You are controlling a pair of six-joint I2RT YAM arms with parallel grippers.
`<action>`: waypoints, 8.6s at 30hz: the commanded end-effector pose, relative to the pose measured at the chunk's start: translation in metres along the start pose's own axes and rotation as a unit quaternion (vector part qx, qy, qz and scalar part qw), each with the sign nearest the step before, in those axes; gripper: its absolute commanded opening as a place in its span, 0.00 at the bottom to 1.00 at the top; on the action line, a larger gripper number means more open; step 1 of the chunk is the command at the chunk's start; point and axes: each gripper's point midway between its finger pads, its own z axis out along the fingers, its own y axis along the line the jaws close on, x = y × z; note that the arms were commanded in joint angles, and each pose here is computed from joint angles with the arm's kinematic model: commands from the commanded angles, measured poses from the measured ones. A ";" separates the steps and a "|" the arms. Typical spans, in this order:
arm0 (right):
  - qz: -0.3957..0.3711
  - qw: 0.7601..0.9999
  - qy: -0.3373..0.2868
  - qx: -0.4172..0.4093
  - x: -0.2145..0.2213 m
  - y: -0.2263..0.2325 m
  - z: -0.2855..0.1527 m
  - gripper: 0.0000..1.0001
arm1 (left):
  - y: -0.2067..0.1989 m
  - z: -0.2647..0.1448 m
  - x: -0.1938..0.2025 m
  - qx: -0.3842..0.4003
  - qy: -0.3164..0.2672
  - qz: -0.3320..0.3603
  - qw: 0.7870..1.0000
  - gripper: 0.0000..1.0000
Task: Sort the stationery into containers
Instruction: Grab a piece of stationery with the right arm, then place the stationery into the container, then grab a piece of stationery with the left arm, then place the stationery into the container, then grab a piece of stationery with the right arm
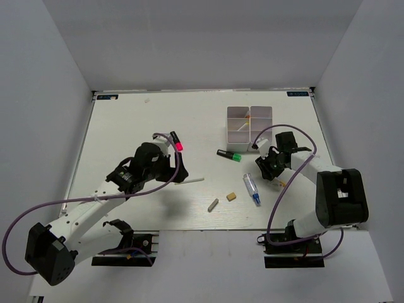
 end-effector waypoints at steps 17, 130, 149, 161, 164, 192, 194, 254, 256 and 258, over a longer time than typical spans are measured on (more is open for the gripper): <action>-0.112 0.985 -0.120 -0.061 -0.076 0.026 -0.088 0.00 | -0.002 0.014 0.013 0.026 0.047 0.096 0.994 0.99; 0.007 0.925 -0.379 -0.002 -0.128 0.038 -0.177 0.00 | -0.077 0.121 -0.007 0.094 0.126 0.285 0.945 0.00; 0.037 0.936 -0.348 0.041 -0.082 0.042 -0.155 0.00 | -0.227 0.134 -0.234 0.254 -0.215 0.223 0.916 0.00; 0.053 0.935 -0.347 0.050 -0.069 0.042 -0.150 0.00 | -0.209 0.193 -0.257 0.213 -0.267 0.191 0.920 0.00; 0.055 0.935 -0.347 0.048 -0.068 0.043 -0.149 0.00 | -0.207 0.202 -0.255 0.210 -0.270 0.185 0.921 0.00; 0.053 0.935 -0.349 0.039 -0.069 0.045 -0.146 0.34 | -0.166 0.243 -0.246 0.139 -0.260 0.200 0.934 0.30; 0.051 0.936 -0.347 0.036 -0.067 0.046 -0.144 0.51 | -0.167 0.240 -0.243 0.146 -0.259 0.196 0.934 0.54; -0.018 0.997 -0.014 -0.070 -0.086 0.080 -0.036 0.00 | 0.000 -0.001 0.003 -0.059 -0.038 -0.124 0.990 1.00; -0.027 0.994 -0.050 -0.088 -0.115 0.077 -0.056 0.00 | -0.002 0.004 0.003 -0.058 -0.033 -0.129 0.989 1.00; -0.039 0.991 -0.083 -0.095 -0.139 0.073 -0.074 0.00 | -0.003 0.007 0.006 -0.057 -0.025 -0.128 0.990 1.00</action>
